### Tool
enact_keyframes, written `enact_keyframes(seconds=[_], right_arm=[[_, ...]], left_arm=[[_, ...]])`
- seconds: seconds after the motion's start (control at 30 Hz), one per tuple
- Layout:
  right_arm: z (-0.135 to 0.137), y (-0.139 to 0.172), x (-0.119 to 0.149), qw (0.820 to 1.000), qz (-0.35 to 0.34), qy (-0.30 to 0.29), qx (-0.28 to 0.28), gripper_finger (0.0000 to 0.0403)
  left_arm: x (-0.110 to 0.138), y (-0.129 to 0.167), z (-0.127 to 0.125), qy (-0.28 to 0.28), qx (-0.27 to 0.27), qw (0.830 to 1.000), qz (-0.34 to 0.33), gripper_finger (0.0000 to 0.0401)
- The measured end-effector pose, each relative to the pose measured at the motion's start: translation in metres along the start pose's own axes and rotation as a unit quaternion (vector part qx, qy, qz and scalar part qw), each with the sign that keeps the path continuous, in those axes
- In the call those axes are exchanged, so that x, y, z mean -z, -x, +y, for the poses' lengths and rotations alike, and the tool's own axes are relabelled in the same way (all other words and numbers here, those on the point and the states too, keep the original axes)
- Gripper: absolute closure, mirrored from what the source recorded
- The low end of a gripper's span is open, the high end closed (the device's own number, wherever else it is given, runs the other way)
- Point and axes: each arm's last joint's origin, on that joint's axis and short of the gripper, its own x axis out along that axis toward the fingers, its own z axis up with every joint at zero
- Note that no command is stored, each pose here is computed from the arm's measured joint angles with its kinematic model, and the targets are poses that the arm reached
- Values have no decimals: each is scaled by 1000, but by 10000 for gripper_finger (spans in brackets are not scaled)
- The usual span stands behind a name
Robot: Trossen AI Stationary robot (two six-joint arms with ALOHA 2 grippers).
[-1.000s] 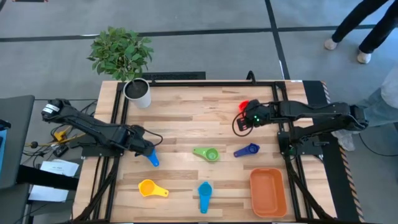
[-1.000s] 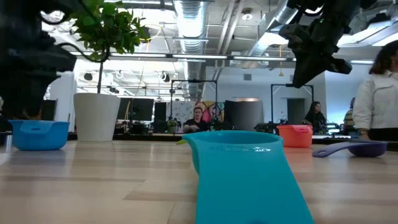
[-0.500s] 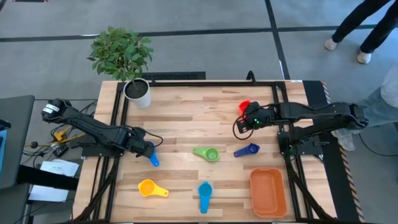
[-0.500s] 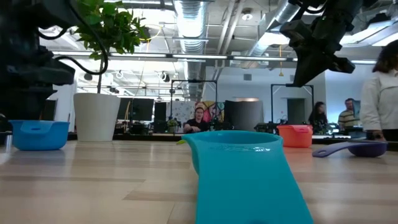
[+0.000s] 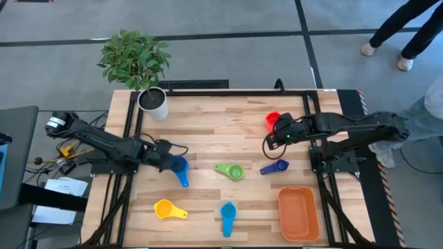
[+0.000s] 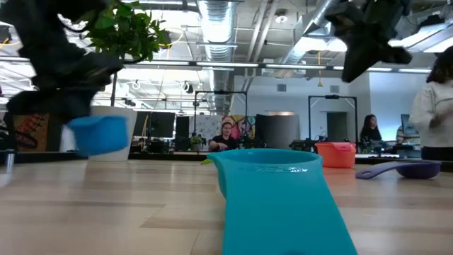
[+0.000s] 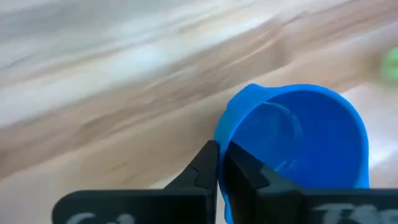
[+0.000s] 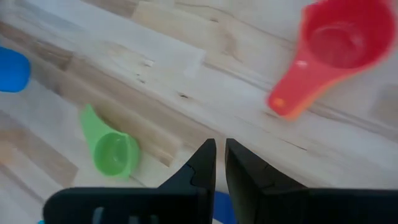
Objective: Nest measuring cups in basket
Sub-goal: Stack the top light blue measuring cup on top of the red measuring cup
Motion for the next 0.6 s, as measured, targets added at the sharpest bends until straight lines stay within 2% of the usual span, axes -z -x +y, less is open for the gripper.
enact_keyframes(seconds=[0.3,0.47,0.6], right_arm=[[-6,38,10,996,8,-2,91,343],[-13,44,22,991,24,-14,134,344],[-14,48,30,989,33,-15,143,350]], left_arm=[[-24,-2,-20,29,97,991,-86,399],[-39,-2,-27,46,132,981,-132,400],[-50,-6,-37,52,144,977,-152,400]])
